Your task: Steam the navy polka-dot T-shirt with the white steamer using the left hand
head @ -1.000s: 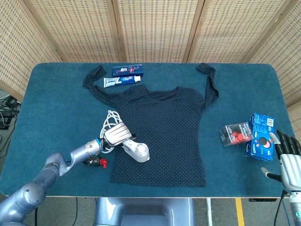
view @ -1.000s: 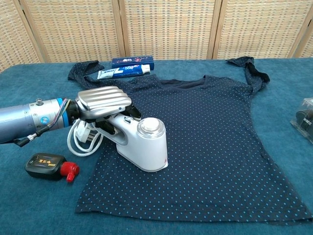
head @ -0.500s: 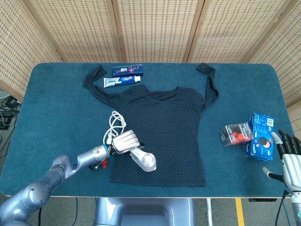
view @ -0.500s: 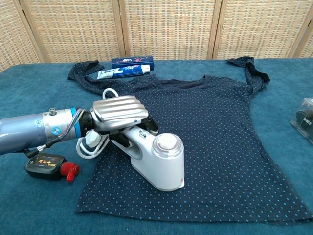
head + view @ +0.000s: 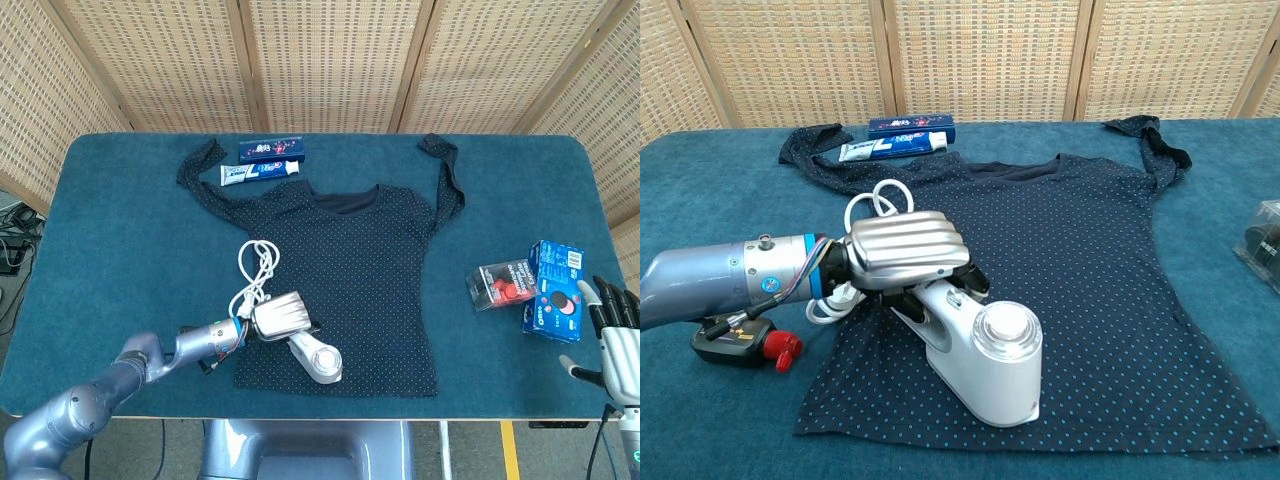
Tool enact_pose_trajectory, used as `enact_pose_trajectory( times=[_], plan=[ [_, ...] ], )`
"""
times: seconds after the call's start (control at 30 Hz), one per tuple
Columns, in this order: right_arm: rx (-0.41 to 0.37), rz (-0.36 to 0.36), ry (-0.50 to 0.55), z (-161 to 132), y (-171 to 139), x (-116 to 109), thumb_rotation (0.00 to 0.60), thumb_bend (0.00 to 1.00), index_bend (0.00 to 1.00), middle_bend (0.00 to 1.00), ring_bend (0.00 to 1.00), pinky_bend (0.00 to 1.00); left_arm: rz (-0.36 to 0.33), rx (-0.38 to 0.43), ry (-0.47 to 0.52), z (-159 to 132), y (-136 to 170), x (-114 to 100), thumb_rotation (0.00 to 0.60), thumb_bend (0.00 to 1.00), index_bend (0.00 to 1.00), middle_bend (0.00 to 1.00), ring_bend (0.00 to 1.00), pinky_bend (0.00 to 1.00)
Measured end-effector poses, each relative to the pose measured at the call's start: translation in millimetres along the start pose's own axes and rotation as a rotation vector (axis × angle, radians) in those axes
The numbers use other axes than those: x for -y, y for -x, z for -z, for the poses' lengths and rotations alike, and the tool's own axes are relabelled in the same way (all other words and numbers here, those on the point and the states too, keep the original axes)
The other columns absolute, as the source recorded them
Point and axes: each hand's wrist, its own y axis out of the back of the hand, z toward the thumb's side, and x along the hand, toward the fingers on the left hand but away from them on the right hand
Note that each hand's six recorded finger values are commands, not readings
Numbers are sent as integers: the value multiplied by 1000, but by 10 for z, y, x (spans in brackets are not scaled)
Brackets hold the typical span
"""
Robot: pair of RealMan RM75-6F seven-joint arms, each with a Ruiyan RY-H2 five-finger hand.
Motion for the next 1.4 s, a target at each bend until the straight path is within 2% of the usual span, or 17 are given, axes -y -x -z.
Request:
enact_pose_trajectory(
  times=[0.5,0.7,0.97,1.4],
  plan=[
    [-4,-3,-6,-21,-4,17,600,0,0,0,0,0,51,-159,-36,530,377,26,600,720,1000,903,823,973],
    [-9,-7,-15,-45,-1,40,600,0,0,0,0,0,50,-185,-51,637,518,-11,600,718,1000,903,823,973],
    [-10,-3,-10,-53,-11,26,600,0,0,0,0,0,12,-150,-78,546,517,-89,600,709,1000,903,823,973],
    [-15,2,-2,-49,-25,-2,600,0,0,0,0,0,-22,-10,-156,152,436,-43,600,706,1000,903,823,973]
  ],
)
